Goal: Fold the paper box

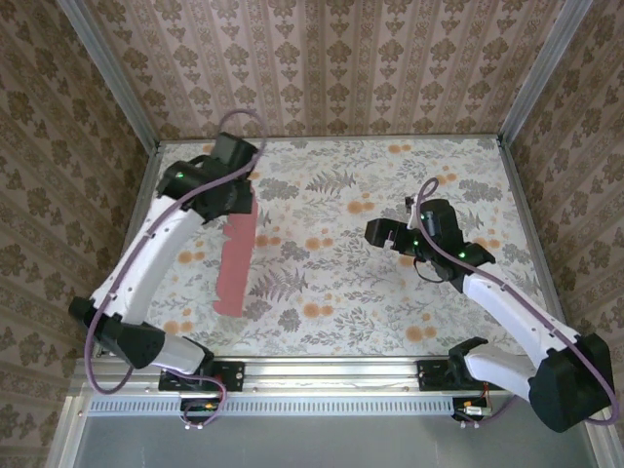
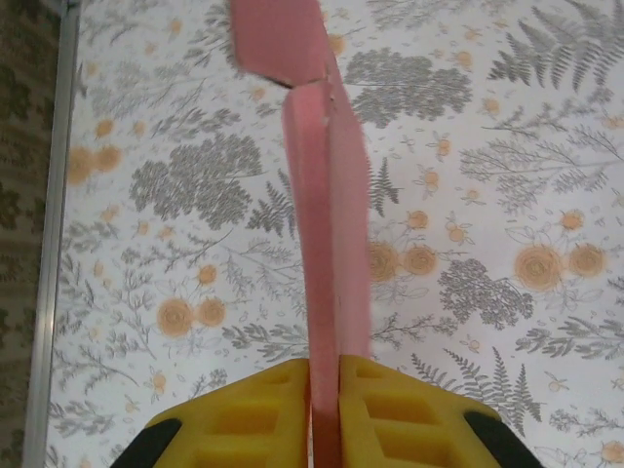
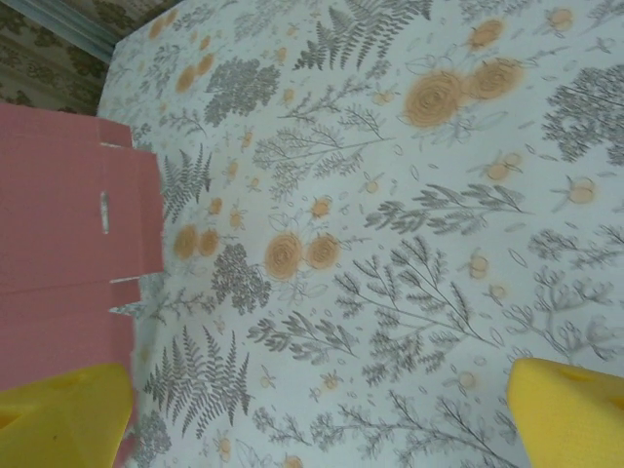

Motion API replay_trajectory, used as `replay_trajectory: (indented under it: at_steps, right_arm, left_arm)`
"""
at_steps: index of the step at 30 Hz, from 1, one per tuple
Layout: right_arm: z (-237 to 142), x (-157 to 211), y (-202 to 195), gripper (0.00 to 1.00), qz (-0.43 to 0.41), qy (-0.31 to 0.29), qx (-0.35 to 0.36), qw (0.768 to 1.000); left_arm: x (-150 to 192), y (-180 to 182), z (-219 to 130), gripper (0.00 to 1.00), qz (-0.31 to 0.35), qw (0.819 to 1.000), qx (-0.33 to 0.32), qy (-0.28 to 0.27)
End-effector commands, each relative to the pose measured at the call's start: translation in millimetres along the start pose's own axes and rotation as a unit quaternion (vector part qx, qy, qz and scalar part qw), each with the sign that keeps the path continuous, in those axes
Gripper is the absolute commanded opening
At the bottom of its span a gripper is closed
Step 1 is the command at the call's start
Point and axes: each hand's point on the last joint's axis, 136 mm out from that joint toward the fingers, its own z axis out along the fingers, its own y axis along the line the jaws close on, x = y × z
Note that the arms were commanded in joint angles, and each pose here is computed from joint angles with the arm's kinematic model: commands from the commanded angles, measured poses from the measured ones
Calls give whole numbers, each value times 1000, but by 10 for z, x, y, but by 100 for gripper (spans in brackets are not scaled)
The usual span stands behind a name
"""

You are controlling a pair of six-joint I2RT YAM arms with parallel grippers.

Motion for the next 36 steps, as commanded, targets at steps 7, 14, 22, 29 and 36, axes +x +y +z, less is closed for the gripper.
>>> replay_trajectory:
  at_steps: [7,14,22,29,36]
  right_arm:
    - [-477,54,-167,100,10,-7,40,999]
    - [-712,79,-273,100,21,-20,55,998]
    - [-663,69,-175,100,27,-20,17,999]
    - [-600,71,5,100,-5,-7,-32,999]
    - [-292,88,56,92,-7,10,2,1000]
  left_arm:
    - [67,-1154,484,17,145,981,-110,69]
    - [152,-1951,770,26,153,982,-66,92]
    - [198,-2332,763,49,105,989,31,98]
    - [79,-2222,647,57,41,987,133,78]
    - [-28,-1688,593,60,-35,950,308,37]
